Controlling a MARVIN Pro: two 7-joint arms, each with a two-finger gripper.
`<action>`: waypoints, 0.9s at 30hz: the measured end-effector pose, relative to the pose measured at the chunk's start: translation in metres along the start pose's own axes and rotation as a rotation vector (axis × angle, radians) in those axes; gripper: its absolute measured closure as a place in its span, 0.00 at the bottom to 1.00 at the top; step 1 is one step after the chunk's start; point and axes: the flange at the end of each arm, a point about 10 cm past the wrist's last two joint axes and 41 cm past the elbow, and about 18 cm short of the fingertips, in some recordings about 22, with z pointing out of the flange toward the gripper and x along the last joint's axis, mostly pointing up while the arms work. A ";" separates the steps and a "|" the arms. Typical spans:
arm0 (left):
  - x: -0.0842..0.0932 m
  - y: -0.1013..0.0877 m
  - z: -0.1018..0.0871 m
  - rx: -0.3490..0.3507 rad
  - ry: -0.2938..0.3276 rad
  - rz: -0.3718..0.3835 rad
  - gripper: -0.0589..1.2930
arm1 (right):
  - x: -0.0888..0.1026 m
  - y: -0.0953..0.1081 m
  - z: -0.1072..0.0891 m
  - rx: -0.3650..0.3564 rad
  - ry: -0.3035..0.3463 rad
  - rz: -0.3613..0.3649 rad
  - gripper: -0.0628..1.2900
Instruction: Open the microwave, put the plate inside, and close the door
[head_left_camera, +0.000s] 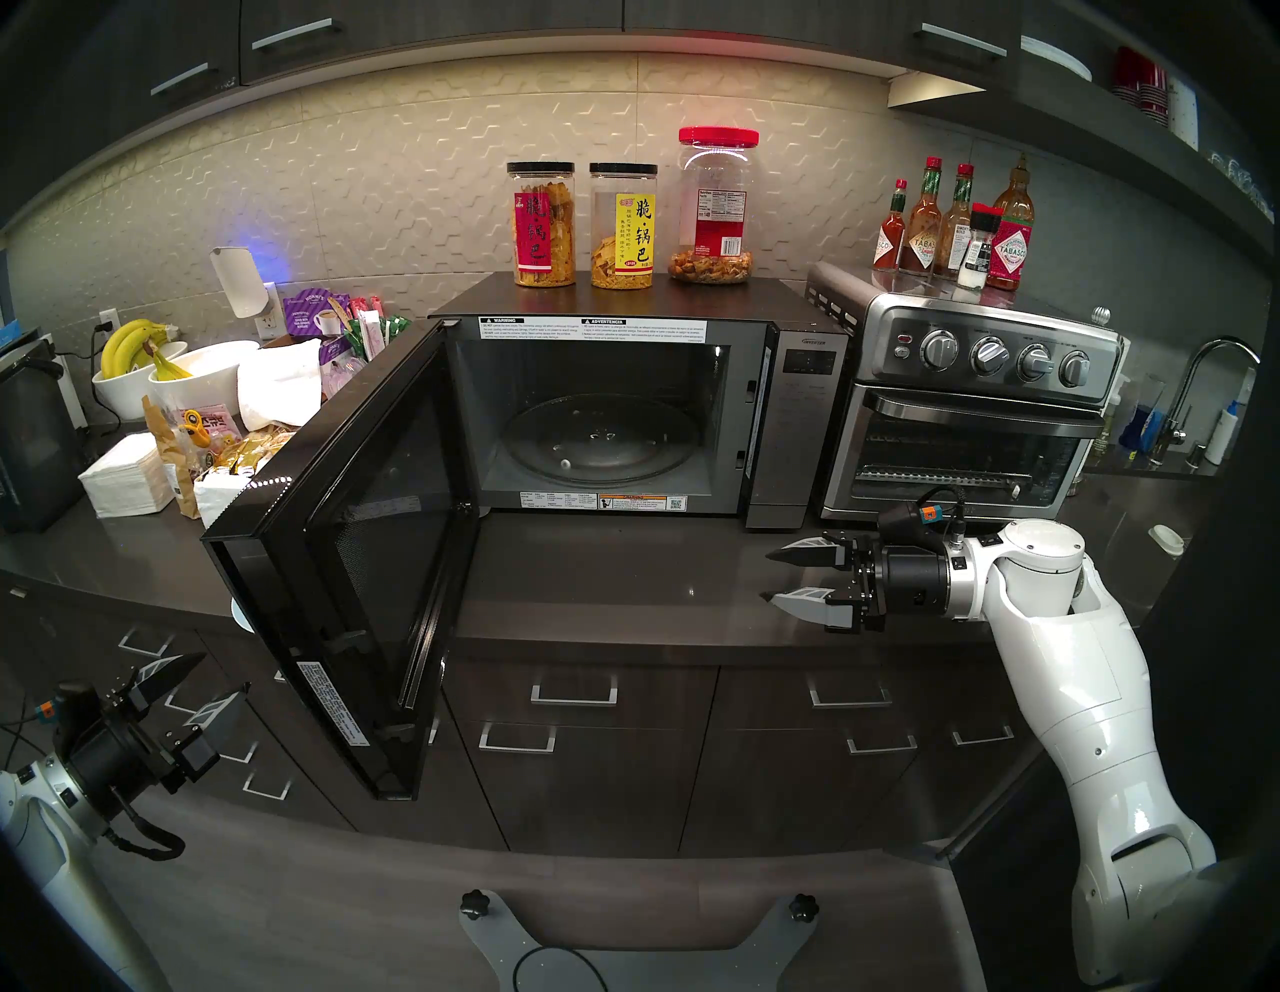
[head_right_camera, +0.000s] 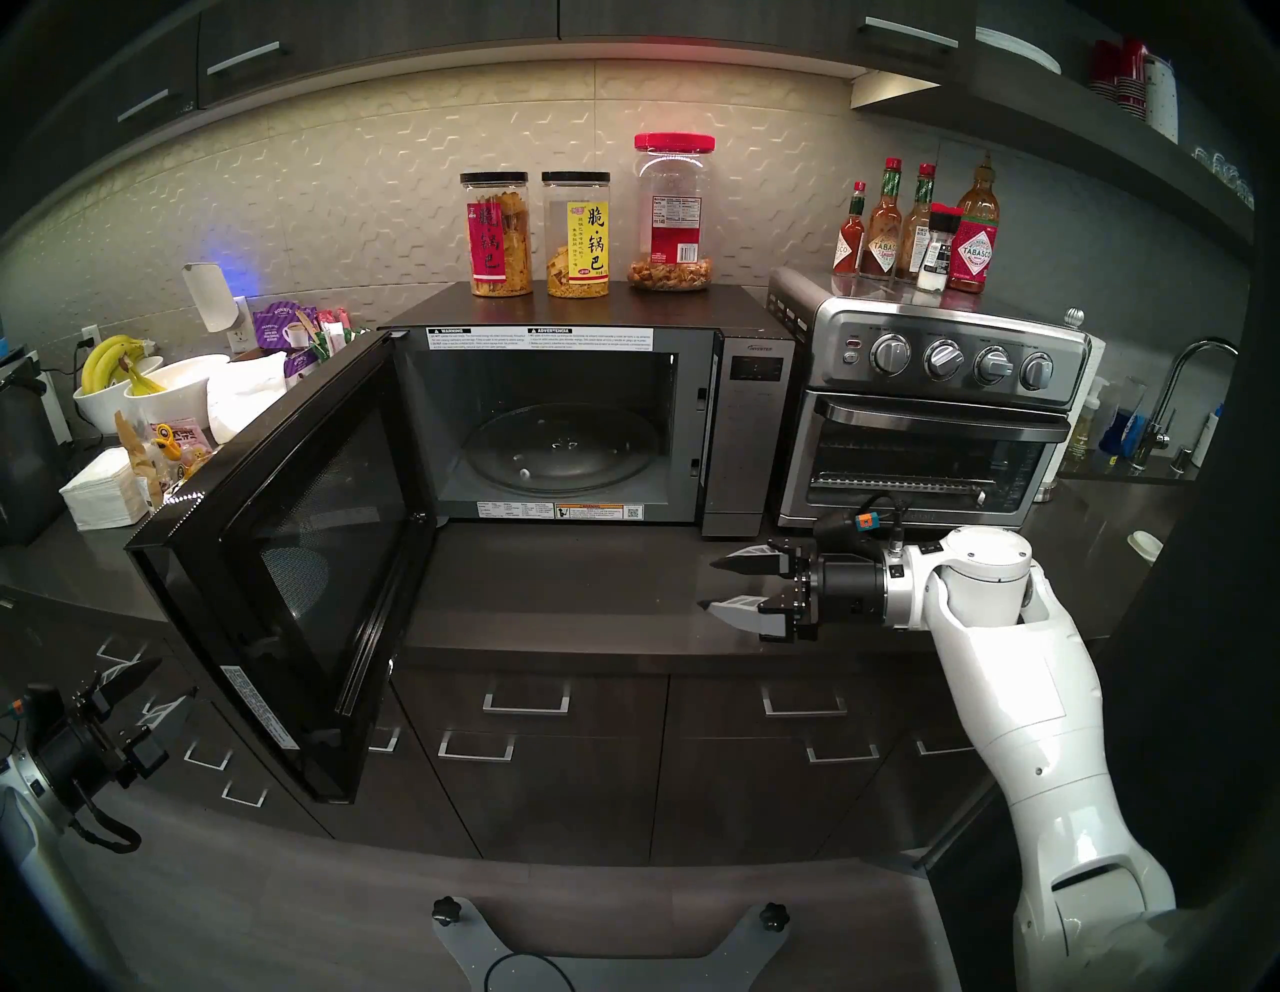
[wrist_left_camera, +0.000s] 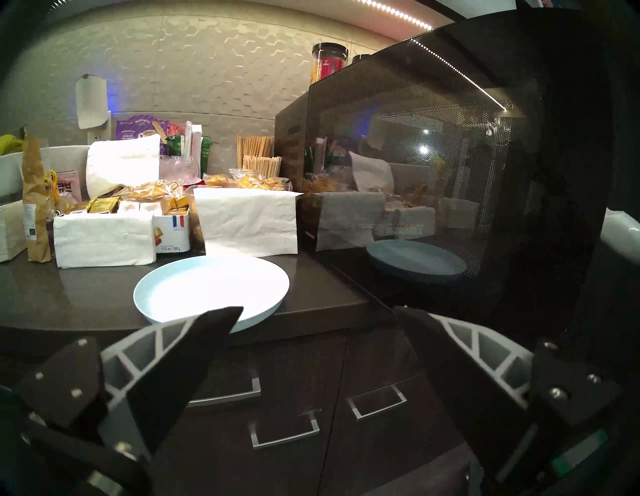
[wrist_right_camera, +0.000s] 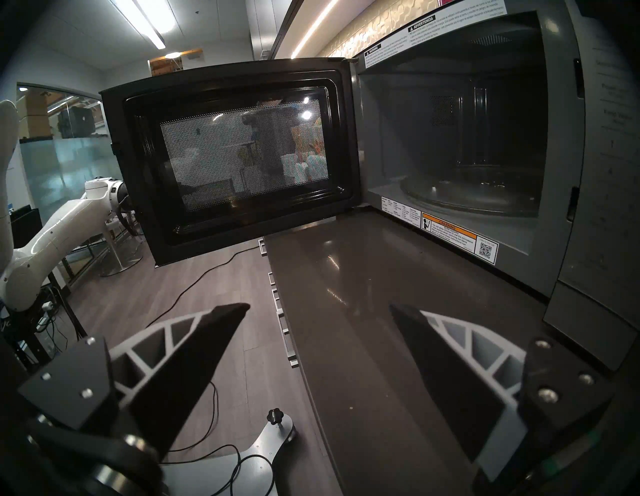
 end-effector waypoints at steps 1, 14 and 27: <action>0.000 -0.002 -0.002 -0.005 -0.002 0.004 0.02 | 0.000 0.000 0.000 0.000 0.000 0.000 0.09; -0.002 -0.026 -0.021 -0.030 -0.027 0.025 0.02 | 0.000 0.000 0.000 0.000 0.000 0.000 0.09; -0.003 -0.056 -0.020 -0.057 -0.052 0.013 0.02 | 0.000 0.000 0.000 0.000 0.000 0.000 0.09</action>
